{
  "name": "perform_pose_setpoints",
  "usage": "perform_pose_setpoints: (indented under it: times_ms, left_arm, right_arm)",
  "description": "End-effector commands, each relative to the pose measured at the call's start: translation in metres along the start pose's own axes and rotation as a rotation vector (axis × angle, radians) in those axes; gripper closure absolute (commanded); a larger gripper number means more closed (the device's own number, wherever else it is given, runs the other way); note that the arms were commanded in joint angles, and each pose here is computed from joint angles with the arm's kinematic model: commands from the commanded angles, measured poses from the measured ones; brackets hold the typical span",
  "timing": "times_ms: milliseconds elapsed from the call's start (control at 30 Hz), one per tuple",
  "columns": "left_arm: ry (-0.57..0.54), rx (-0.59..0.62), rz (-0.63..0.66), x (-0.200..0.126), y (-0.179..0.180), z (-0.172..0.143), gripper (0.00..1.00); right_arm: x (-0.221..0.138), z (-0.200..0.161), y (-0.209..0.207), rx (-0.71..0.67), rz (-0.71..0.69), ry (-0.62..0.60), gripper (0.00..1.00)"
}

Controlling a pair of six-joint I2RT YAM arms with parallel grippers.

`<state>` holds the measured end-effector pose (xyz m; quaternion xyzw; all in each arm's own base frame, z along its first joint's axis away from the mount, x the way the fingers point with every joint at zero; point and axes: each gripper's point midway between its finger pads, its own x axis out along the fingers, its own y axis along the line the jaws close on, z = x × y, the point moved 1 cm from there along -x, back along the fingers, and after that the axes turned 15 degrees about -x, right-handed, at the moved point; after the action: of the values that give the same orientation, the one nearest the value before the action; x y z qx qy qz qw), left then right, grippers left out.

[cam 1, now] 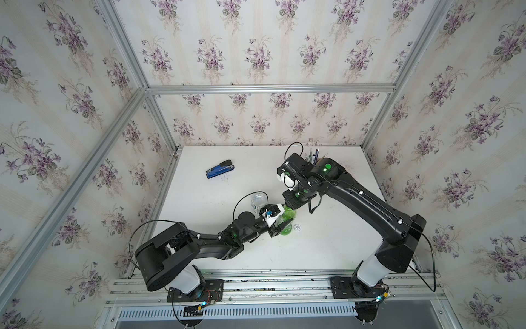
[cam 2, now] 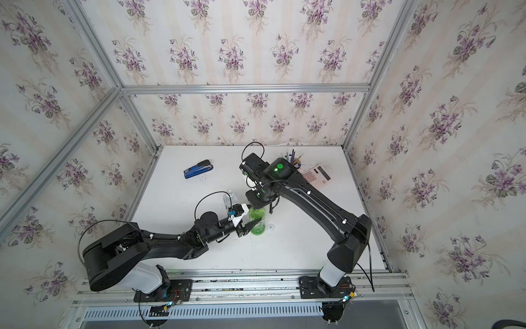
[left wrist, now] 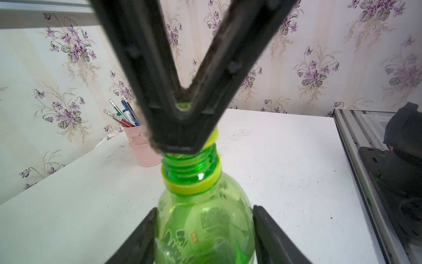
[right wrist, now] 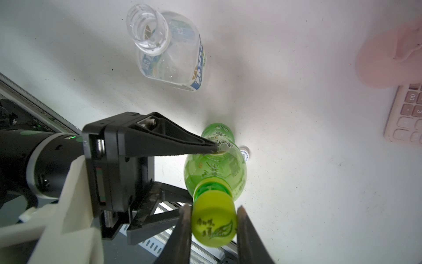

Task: Screw on the bottle caps
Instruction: Screw the bottle cap onto the plastic bottle.

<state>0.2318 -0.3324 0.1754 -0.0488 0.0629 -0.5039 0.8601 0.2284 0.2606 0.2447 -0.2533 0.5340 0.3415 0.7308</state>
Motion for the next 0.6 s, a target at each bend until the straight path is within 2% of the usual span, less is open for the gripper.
perform_pose_setpoints:
  times_ms: [0,567]
  left_arm:
    - [0.107,-0.024,0.006,-0.0016,0.0021,-0.0271,0.36]
    - [0.117,-0.028,-0.017,0.0014,-0.0015,-0.0272,0.37]
  right_arm:
    - [-0.0002,-0.0025,0.0069,-0.004,0.037,0.009,0.71]
    - [0.0063,0.0016,0.0063,-0.009,0.016,0.025,0.71]
